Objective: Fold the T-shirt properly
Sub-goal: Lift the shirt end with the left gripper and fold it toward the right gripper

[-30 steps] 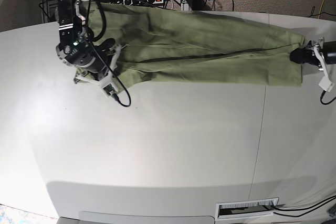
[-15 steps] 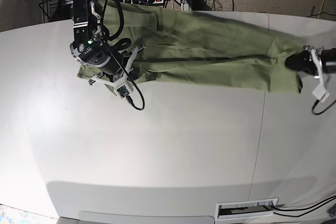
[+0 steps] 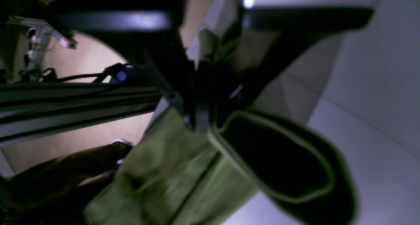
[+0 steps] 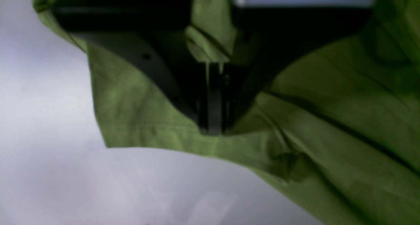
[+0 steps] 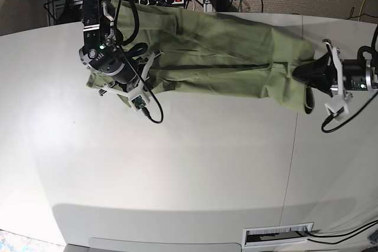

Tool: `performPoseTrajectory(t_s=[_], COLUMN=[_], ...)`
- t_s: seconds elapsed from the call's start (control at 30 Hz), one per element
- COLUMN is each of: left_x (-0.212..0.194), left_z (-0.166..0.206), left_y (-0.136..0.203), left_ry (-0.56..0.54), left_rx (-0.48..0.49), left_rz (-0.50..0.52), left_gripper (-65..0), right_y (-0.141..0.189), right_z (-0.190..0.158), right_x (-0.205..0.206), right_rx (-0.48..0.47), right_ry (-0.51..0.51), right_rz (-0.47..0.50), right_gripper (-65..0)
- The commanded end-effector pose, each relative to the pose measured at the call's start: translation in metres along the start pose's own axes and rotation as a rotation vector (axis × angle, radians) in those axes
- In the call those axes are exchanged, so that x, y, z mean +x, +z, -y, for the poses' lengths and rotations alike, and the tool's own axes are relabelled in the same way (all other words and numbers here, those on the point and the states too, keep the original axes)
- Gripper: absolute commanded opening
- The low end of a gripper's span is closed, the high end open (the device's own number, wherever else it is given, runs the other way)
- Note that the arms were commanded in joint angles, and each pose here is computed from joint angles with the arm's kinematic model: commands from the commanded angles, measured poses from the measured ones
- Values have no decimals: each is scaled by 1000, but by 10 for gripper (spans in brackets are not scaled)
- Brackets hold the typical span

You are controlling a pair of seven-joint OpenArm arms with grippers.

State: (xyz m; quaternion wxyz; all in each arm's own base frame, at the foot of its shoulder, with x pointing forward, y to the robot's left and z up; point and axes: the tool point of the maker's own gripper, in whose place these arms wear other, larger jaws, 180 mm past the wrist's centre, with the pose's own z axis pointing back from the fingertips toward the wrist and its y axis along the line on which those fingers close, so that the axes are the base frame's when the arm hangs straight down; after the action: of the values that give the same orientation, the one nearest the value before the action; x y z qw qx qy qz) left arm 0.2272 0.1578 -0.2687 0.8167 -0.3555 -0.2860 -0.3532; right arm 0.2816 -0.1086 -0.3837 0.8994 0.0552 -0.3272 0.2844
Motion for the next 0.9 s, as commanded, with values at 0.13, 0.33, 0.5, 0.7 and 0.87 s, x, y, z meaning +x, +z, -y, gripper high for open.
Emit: performPoseTrajectory(t_s=[0.13,0.33,0.5,0.7,0.87], left_x=[26,31,41,48,40], left_z=[33,48,56,58,65], left_y=[-13,-27,-38,-50,-57], left_ry=[-40,-3,20,29,71], left_rx=[-82,-131,-163,-152,-169], left_rz=[133,221,297,360,366], left_gripper=[-650,-650,-650,-650,-650], right_y=[4,4,4,3,4], right_z=[5,5,5,5,5], right_x=[14,14,14,11,9], right_rx=[-13,-13,-13,-14,-15], right_ry=[5,5,5,5,6], right_rz=[48,47,46,30,21], right_gripper=[-650,-650,-650,-650,-650])
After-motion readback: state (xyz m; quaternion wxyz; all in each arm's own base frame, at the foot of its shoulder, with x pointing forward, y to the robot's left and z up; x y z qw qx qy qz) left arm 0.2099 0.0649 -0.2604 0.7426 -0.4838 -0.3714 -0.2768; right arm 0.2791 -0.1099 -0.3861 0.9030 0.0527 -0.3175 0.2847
